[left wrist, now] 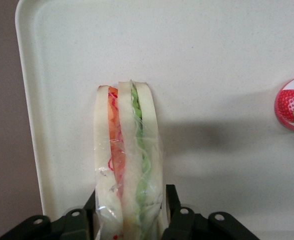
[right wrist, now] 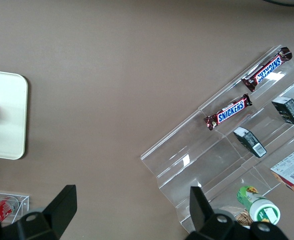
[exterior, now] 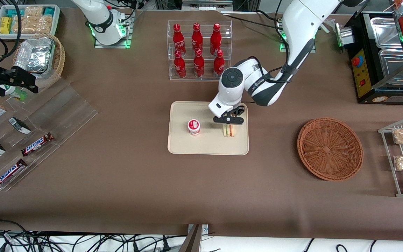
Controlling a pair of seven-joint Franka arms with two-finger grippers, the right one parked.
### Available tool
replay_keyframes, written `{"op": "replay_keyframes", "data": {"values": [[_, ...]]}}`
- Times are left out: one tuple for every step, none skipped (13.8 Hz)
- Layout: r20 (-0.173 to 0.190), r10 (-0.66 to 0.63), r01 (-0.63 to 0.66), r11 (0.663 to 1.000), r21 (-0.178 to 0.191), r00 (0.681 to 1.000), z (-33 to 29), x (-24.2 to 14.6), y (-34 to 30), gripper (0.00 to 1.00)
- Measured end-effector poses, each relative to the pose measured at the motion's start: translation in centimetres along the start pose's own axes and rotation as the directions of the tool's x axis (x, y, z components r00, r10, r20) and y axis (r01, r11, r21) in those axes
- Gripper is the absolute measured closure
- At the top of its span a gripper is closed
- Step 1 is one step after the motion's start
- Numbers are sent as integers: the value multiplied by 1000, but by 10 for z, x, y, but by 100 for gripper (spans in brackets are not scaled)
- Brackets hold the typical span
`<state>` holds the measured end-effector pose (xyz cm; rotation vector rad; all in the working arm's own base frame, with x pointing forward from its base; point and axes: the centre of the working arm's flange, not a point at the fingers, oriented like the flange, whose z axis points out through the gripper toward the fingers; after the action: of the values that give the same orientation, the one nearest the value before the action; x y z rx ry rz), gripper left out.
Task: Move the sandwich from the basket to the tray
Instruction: 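Lower the sandwich onto the tray and open the left gripper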
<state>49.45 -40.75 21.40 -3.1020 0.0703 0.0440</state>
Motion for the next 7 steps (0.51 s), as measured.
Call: {"op": "replay_keyframes", "data": {"values": [[0,-1,1,1000,1,1000,1,0,-1,30],[-3,-5,5,1000,0,1000,-1,2,-2,21],[-8,-12,12,1000,0,1000,-5,6,-3,10],[-16,-26,26,1000,3,1000,-13,12,-7,1],[-27,-45,45,999,11,999,-27,21,-15,0],[-45,-71,72,997,18,996,-46,32,-26,0],[-69,-103,105,994,22,992,-69,42,-41,0]]}}
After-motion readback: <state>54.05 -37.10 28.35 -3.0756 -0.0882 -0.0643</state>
